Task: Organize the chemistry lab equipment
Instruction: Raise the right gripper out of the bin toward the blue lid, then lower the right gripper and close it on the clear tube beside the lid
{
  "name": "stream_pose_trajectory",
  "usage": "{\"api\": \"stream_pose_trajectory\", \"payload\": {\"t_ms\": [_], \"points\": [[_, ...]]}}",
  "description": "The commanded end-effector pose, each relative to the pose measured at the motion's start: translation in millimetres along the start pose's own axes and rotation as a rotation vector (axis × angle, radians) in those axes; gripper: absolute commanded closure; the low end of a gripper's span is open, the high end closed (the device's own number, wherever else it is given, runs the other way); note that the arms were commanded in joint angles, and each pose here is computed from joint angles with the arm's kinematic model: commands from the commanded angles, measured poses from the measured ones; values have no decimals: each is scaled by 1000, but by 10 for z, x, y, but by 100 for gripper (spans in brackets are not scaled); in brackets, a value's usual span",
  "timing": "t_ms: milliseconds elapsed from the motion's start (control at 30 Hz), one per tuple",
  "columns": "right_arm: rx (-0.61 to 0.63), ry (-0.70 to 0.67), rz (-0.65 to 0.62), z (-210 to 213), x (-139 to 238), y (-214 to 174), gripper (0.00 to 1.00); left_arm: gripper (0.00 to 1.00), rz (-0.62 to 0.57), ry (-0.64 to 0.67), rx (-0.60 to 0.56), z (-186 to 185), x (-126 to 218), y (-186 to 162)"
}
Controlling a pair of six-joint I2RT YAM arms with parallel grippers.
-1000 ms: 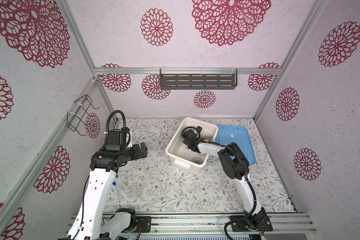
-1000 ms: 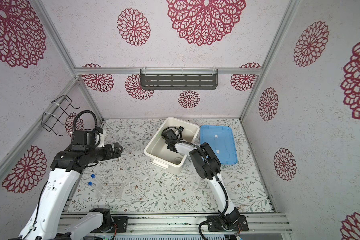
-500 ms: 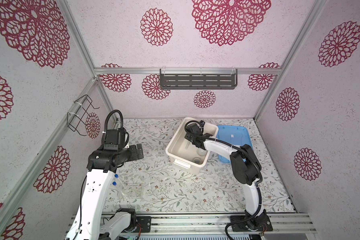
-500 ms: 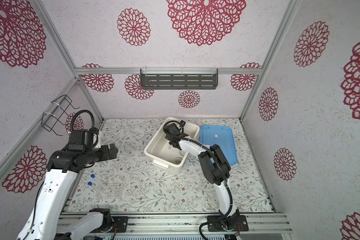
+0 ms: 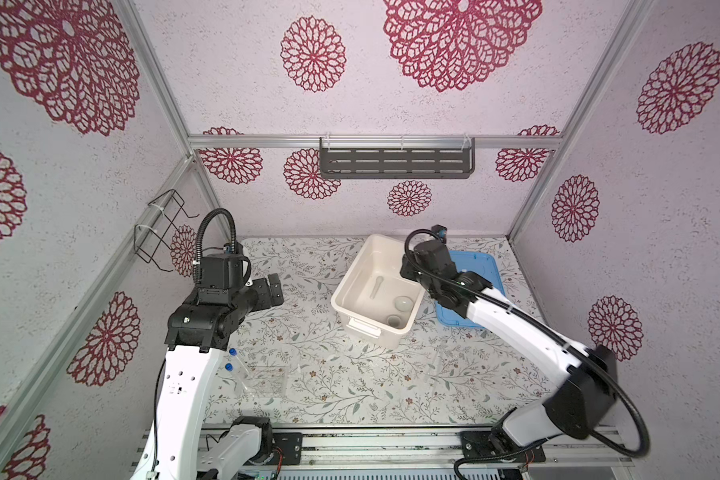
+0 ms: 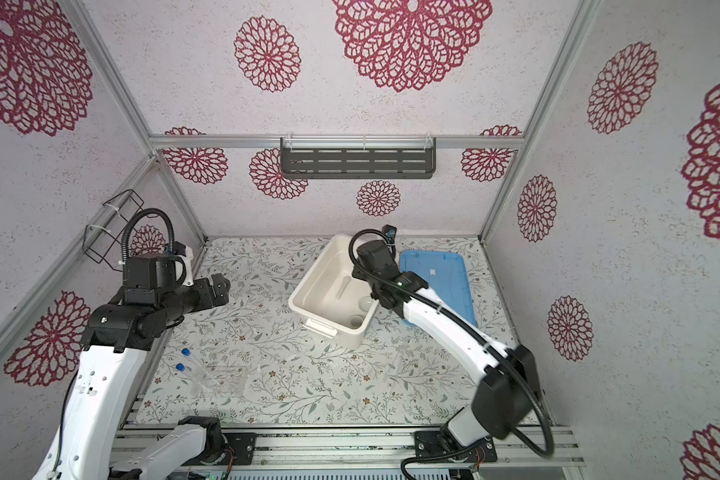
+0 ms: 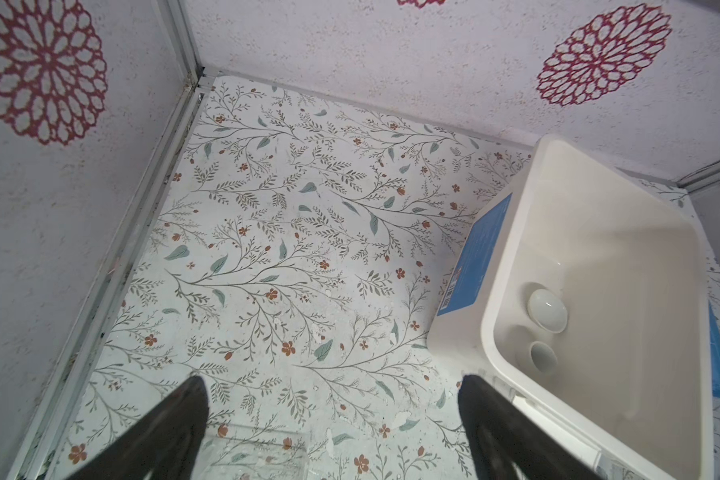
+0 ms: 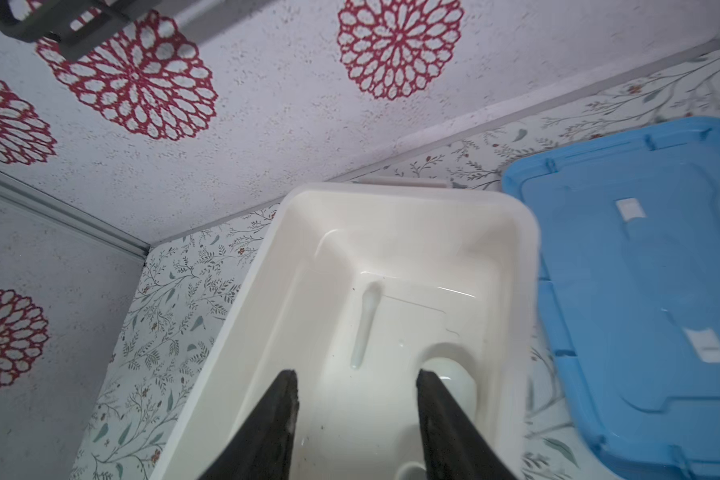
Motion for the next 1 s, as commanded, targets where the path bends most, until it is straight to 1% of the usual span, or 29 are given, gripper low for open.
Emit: {"api": "stream_pose_trajectory", "payload": {"t_ms": [0,133,233,300,400,500,667,700,800,900,967], "points": [[44,-142,35,-640,326,-122,51,3,-44,-15,-4,-29,-60,139],[3,-238,148,-1206,549,-529,54,3,-38,-14,-1,-37,-204,157],[-22,-283,236,-1529,590,-832,55,3,-32,-29,9,-65,-282,160],[-57,-259,336,-1613,536,-1041,55,3,-31,-45,19,-92,-301,169],[-85,-242,434,-1705,422,-1226,55,3,-15,-61,23,-119,-245,199],[-77,-272,503,-1845,304,-1329,55,3,-16,-67,9,-127,-182,207],[-52,-270,592,-1860,108,-1517,54,3,-24,-45,22,-79,-145,103],[-56,-275,609,-1852,63,-1552,52,3,-26,-53,28,-87,-145,82],[-54,-335,591,-1936,-22,-1551,49,1,-18,-100,42,-159,-143,49],[-40,-376,573,-2032,-96,-1577,50,0,-10,-125,44,-197,-123,51],[-35,-393,580,-2070,-149,-1620,53,0,-10,-125,40,-198,-108,57]]}}
Point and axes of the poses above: each gripper's point midway between its finger pads, its own x axis back along the fingers, its own z axis along the line the jaws close on, y = z × x, the point moved 2 cm from there along x, back along the fingers, and after that the axes turned 9 degrees about -x, right-handed, at the moved point
